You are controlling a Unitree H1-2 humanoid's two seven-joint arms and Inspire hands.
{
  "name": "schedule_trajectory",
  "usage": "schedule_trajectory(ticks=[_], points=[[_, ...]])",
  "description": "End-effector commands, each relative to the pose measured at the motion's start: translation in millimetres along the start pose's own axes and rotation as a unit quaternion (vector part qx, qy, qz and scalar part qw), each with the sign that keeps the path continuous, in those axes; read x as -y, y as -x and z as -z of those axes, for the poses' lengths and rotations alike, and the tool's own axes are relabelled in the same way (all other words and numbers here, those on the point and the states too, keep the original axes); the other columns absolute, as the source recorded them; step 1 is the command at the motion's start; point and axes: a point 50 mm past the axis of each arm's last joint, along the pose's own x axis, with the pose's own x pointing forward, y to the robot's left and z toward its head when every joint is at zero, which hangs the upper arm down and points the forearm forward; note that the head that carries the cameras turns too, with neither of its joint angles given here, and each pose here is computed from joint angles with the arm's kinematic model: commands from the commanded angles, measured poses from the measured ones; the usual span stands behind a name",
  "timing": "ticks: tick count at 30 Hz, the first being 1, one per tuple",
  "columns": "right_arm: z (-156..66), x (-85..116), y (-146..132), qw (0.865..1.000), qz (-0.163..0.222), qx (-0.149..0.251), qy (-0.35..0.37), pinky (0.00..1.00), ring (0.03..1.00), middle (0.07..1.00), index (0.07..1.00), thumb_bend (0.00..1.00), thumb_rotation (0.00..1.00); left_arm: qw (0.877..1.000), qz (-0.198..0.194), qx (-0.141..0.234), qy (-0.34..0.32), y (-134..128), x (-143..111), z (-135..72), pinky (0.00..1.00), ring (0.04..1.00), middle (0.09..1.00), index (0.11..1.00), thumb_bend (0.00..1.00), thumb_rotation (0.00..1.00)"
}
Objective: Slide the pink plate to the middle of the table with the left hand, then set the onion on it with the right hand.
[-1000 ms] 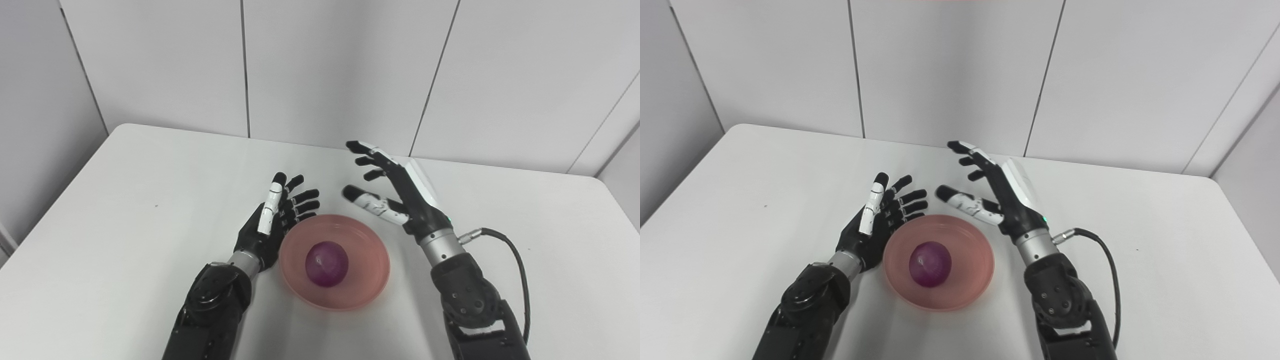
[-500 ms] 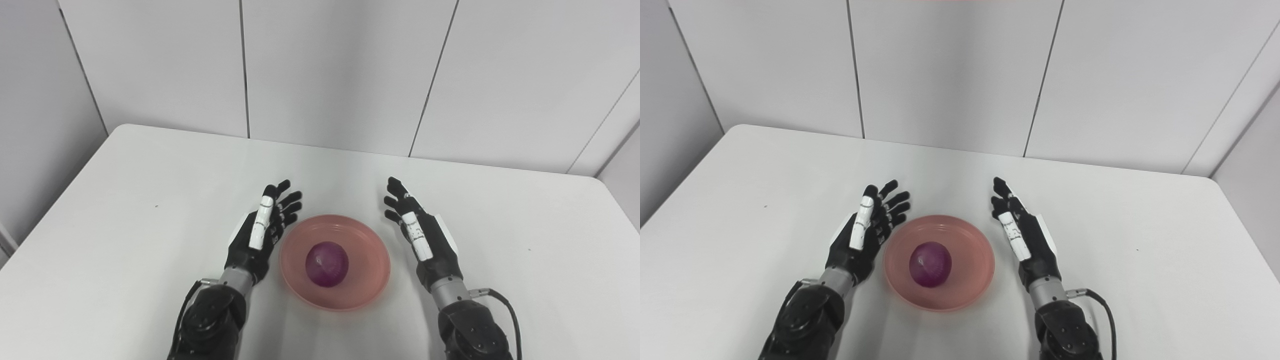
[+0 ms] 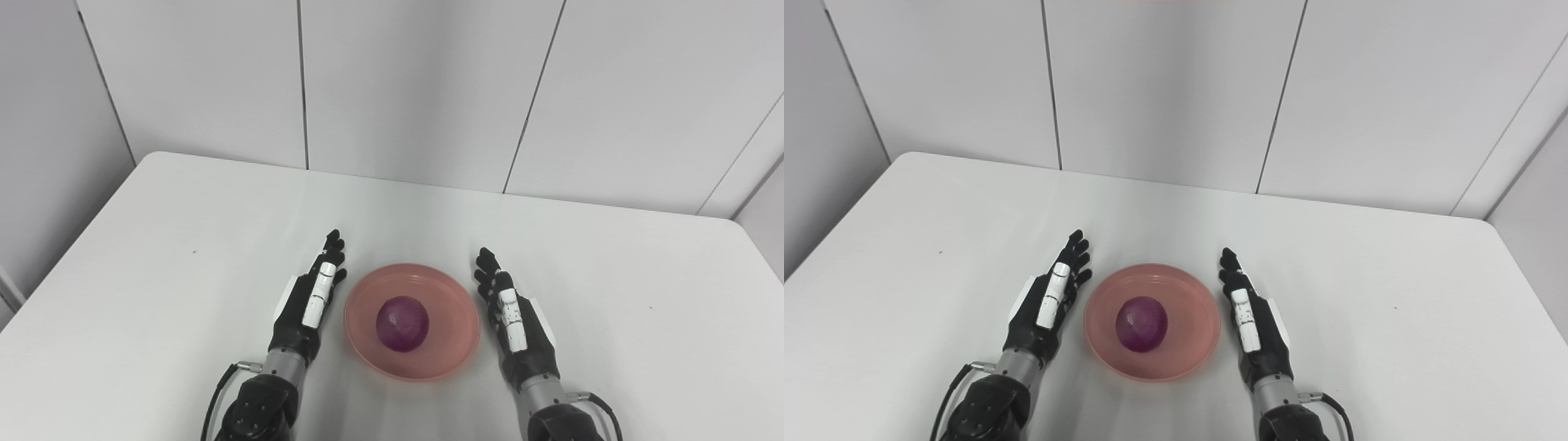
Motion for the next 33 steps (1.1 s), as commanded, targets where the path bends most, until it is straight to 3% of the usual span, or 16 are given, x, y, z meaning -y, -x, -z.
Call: schedule_trajectory(ticks=[1,15,21,25,33], points=[[5.1,-6.0,5.2,1.000,-0.001,0.006,-0.001,1.00,0.999,0.986,0.989,0.85,1.00,1.000,-0.004,0.021,-0.003,0.5,-2.4,-9.6,1.00,1.000,1.000,1.000,0.69,1.00],[21.7,-20.4,20.9,0.999,0.044,0.008,0.016,1.00,1.000,1.000,1.000,0.83,1.00,1.000,-0.002,0.006,0.013,6.1,-7.5,-15.2,1.00,1.000,1.000,1.000,0.66,1.00],[24.0,-22.7,23.9,0.998,0.056,0.011,0.031,1.00,1.000,1.000,1.000,0.77,1.00,1.000,-0.002,0.001,0.022,5.5,-8.3,-18.1,1.00,1.000,1.000,1.000,0.66,1.00],[22.7,-23.4,23.6,0.998,0.054,0.019,0.034,1.00,1.000,1.000,1.000,0.74,1.00,1.000,-0.002,0.003,0.024,3.3,-8.1,-19.4,1.00,1.000,1.000,1.000,0.67,1.00],[22.5,-21.8,22.3,0.998,0.053,0.019,0.034,1.00,1.000,1.000,1.000,0.77,1.00,1.000,-0.001,0.001,0.023,2.2,-7.4,-19.7,1.00,1.000,1.000,1.000,0.67,1.00]])
